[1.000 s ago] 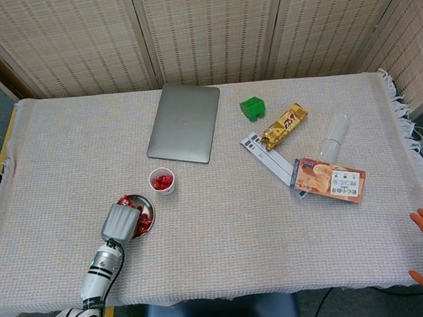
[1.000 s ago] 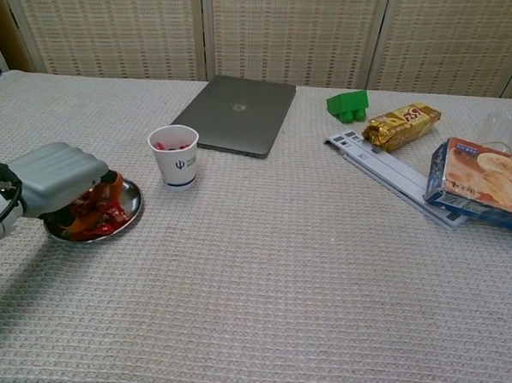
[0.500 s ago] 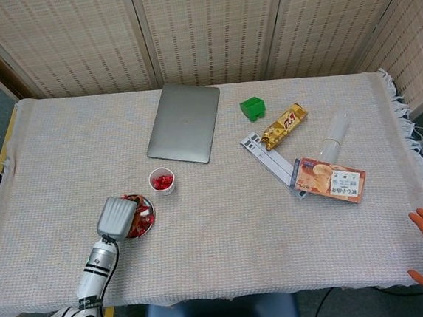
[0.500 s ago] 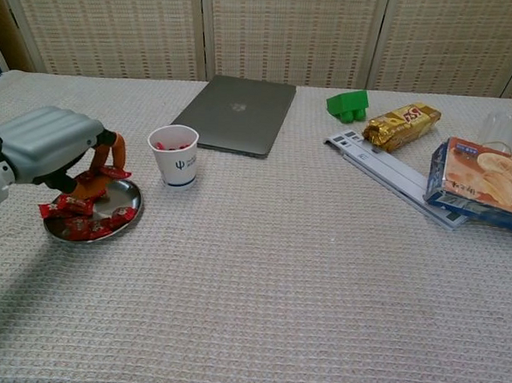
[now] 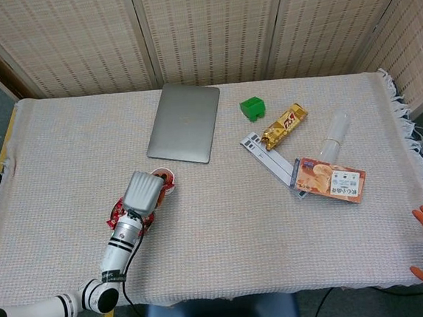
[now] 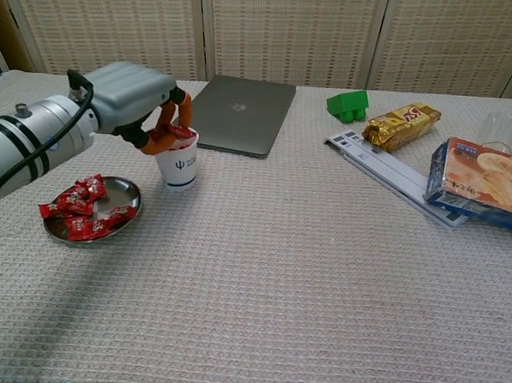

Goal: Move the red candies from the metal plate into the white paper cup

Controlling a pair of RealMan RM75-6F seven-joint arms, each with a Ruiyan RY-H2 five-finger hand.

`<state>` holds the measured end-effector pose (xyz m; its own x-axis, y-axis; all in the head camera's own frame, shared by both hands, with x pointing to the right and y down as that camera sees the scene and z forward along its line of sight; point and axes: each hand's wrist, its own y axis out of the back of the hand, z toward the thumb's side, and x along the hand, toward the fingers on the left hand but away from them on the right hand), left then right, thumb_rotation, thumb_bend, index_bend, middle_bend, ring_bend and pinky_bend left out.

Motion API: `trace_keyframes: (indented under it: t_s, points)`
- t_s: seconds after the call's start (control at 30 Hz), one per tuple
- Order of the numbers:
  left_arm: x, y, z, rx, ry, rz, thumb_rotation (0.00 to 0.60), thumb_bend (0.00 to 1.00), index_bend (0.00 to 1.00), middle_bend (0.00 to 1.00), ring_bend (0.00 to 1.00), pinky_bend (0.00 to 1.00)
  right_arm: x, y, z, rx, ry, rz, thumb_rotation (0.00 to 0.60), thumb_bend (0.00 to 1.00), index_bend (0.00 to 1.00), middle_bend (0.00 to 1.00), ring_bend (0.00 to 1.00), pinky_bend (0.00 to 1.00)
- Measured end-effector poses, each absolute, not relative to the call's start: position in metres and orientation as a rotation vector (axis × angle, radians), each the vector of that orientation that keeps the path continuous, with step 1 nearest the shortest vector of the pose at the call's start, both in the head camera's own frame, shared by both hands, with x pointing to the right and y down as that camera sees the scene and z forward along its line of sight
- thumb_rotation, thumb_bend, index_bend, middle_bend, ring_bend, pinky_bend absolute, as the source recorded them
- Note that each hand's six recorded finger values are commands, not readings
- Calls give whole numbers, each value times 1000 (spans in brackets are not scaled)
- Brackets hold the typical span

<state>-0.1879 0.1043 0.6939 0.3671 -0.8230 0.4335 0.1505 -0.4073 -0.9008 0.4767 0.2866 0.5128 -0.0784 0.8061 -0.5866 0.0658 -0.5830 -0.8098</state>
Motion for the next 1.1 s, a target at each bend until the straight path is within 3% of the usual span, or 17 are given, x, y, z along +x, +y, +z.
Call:
trace_keyframes:
  t_s: [0.33, 0.53, 0.9, 1.1]
  points:
    - [-176, 88, 710, -1598, 592, -1234, 600, 593, 772, 776, 780, 1000, 481, 285, 513, -1632, -962, 1732, 600, 60, 0, 0, 0, 0]
    - [-174, 86, 717, -1593, 561, -1242, 600, 588, 728, 713, 780, 1000, 481, 284, 512, -1632, -966, 1730, 600, 60, 0, 0, 0, 0]
    - [-183, 81, 724, -1580, 563, -1267, 600, 574, 588, 586, 780, 1000, 481, 285, 512, -1632, -968, 1731, 600, 60, 0, 0, 0, 0]
    - [-186, 81, 725, -1591, 541, -1279, 600, 544, 431, 443, 779, 1000, 480, 285, 513, -1635, -965, 1731, 600, 60, 0, 0, 0, 0]
